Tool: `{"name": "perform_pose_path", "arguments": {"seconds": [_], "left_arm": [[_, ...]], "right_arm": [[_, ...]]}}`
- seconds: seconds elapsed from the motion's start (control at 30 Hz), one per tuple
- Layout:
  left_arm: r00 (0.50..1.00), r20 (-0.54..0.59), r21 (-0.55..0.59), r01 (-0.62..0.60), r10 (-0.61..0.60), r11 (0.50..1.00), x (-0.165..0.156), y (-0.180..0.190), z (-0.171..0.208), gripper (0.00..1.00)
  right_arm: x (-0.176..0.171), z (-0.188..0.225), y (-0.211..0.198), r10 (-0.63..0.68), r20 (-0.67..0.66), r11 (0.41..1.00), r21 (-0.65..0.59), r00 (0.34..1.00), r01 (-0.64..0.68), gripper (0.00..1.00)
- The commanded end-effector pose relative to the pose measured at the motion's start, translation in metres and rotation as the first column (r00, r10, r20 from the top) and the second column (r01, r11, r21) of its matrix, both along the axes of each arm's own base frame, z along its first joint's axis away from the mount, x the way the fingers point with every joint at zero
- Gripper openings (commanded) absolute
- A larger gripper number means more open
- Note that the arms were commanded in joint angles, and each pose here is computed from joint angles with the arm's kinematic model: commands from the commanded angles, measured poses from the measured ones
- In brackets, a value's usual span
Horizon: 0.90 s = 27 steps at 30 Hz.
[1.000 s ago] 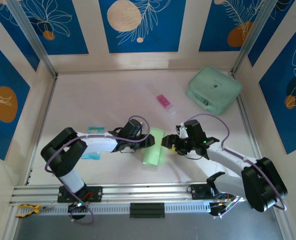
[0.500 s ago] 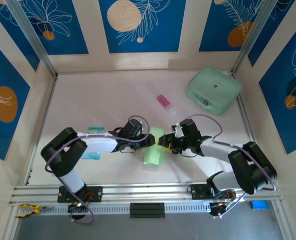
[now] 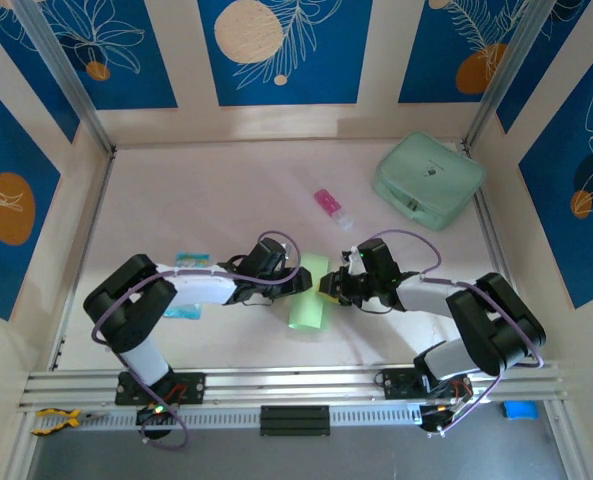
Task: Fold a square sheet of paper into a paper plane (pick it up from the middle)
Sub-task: First fold in half a square sheet of paper at the center of the table.
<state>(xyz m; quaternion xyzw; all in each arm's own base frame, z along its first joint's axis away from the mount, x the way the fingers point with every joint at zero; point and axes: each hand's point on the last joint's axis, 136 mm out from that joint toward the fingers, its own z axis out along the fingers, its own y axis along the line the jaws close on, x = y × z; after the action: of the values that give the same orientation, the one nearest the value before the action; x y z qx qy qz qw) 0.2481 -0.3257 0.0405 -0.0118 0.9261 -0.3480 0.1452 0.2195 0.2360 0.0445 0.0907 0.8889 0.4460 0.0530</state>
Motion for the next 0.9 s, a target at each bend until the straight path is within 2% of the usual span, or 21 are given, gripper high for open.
{"name": "perform_pose_path", "arguments": {"seconds": [0.0, 0.13, 0.2, 0.57, 0.87], "left_arm": [[1.000, 0.012, -0.005, -0.002, 0.003, 1.000, 0.001, -0.002, 0.003, 0.64], [0.999, 0.036, -0.003, 0.010, -0.010, 1.000, 0.000, -0.001, 0.009, 0.66], [0.999, 0.047, 0.001, 0.012, -0.012, 1.000, 0.001, 0.001, 0.012, 0.67], [0.995, 0.029, -0.042, 0.100, -0.098, 0.994, -0.007, -0.004, 0.015, 0.68], [0.994, -0.015, -0.043, 0.110, -0.111, 0.993, -0.009, -0.003, 0.003, 0.64]], "right_arm": [[-0.005, -0.005, -0.002, 0.013, -0.017, 1.000, -0.005, 1.000, -0.013, 0.19], [-0.006, -0.007, -0.008, 0.012, -0.022, 1.000, -0.017, 1.000, -0.012, 0.08], [-0.005, -0.007, -0.011, 0.013, -0.021, 1.000, -0.020, 1.000, -0.014, 0.07], [0.000, -0.012, -0.016, 0.055, -0.015, 0.998, -0.019, 0.998, -0.056, 0.05], [0.001, -0.019, -0.014, 0.074, -0.033, 0.997, -0.015, 0.997, -0.074, 0.05]]}}
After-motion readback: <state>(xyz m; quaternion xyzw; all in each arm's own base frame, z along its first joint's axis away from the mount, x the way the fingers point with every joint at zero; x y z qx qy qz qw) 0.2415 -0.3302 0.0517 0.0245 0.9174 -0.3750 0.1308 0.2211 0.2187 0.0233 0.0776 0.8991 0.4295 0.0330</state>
